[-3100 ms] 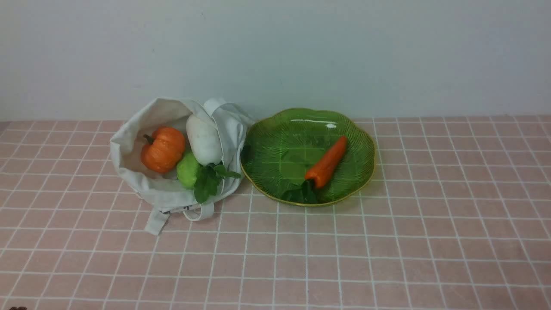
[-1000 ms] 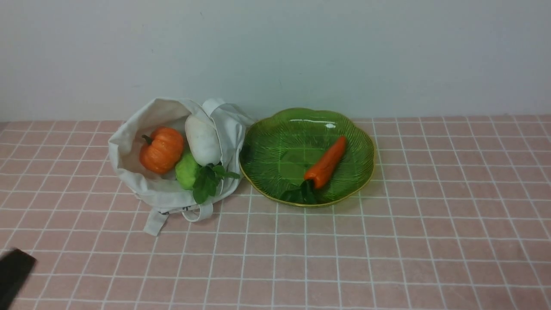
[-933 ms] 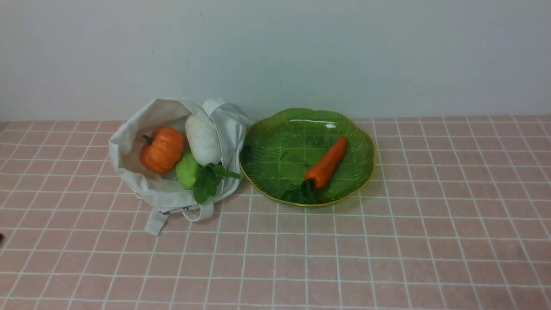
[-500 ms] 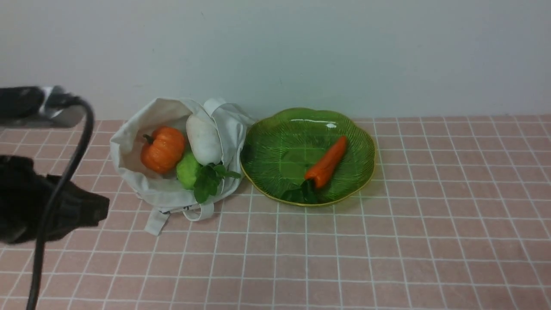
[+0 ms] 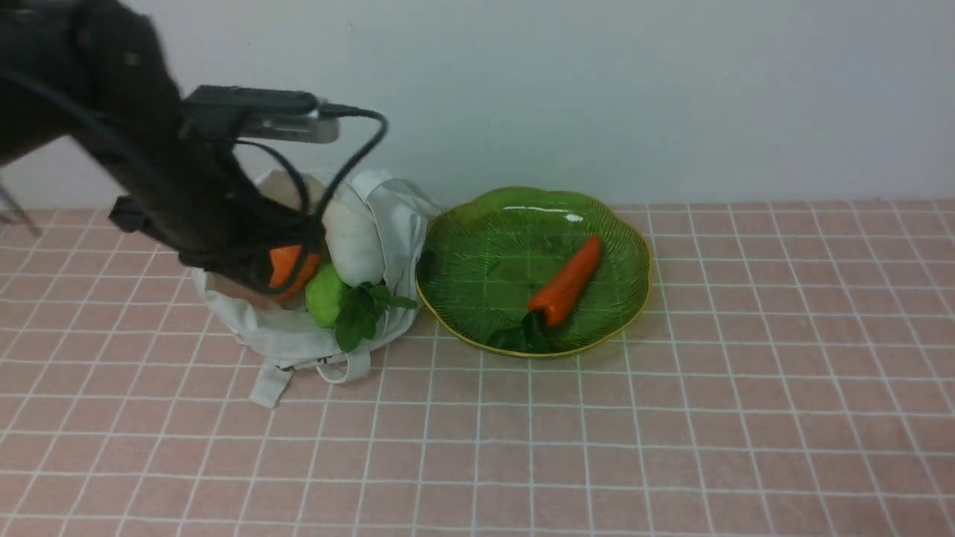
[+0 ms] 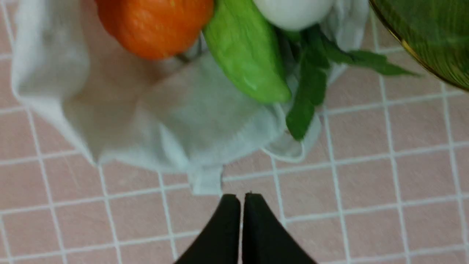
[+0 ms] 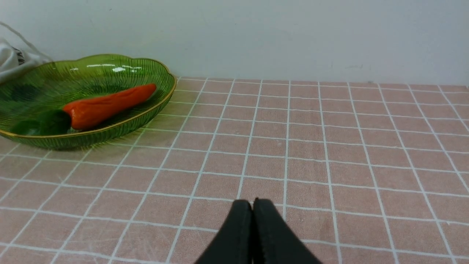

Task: Take vegetables from bag on pink coffee tablecloth place on plate.
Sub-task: 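Reach into the cloth bag and grasp the pumpkin with the left gripper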

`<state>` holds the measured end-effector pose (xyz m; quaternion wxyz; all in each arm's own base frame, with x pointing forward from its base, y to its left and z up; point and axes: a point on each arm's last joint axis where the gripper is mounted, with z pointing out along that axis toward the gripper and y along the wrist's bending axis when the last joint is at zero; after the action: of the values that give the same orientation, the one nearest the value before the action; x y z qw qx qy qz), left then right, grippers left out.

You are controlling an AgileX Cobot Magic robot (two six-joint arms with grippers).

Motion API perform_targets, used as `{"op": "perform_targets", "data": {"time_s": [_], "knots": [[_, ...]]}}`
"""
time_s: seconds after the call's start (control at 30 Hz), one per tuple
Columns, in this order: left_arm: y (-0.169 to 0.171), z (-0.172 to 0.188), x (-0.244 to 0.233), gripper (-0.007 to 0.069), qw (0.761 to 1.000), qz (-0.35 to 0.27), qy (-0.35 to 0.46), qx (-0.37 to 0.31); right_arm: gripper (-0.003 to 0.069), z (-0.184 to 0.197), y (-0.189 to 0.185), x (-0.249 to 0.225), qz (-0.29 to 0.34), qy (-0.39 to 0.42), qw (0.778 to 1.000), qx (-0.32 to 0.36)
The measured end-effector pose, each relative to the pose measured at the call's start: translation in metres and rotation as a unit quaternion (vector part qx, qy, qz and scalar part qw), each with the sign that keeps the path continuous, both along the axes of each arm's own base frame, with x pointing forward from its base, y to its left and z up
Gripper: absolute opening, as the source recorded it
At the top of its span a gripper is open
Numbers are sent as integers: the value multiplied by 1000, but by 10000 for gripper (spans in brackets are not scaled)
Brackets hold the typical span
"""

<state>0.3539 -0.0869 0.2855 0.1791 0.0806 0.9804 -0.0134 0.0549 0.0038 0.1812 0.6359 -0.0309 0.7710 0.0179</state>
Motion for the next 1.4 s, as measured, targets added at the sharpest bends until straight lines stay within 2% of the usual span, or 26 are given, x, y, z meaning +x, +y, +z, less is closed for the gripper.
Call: {"op": "perform_targets", "data": {"time_s": [0.03,0.07,0.13,0.27,0.33,0.37,0.47,0.53,0.57,0.67,0.93,1.23,1.4], "knots": [[-15,-6,14,-4,998,-3,-9,56,-16,0,0,0,0,0,1000,0],[-19,-7,15,-4,998,-6,-7,63,-16,0,0,0,0,0,1000,0],[-29,-15,27,3,993,-6,-11,117,-16,0,0,0,0,0,1000,0],[-41,-32,49,63,983,11,-23,181,-16,0,0,0,0,0,1000,0],[-43,-38,59,120,981,28,-34,190,-16,0,0,0,0,0,1000,0],[-45,-43,66,184,980,38,-38,194,-16,0,0,0,0,0,1000,0],[-46,-48,69,279,979,45,-37,194,-16,0,0,0,0,0,1000,0],[-46,-49,70,379,980,63,-42,186,-16,0,0,0,0,0,1000,0],[-46,-49,70,386,979,64,-43,186,-16,0,0,0,0,0,1000,0],[-45,-46,74,473,977,96,-75,177,-16,0,0,0,0,0,1000,0],[-44,-51,79,491,971,132,-94,175,-16,0,0,0,0,0,1000,0],[-47,-87,86,491,970,141,-63,187,-16,0,0,0,0,0,1000,0],[-45,-100,90,491,963,152,-72,208,-16,0,0,0,0,0,1000,0]]}}
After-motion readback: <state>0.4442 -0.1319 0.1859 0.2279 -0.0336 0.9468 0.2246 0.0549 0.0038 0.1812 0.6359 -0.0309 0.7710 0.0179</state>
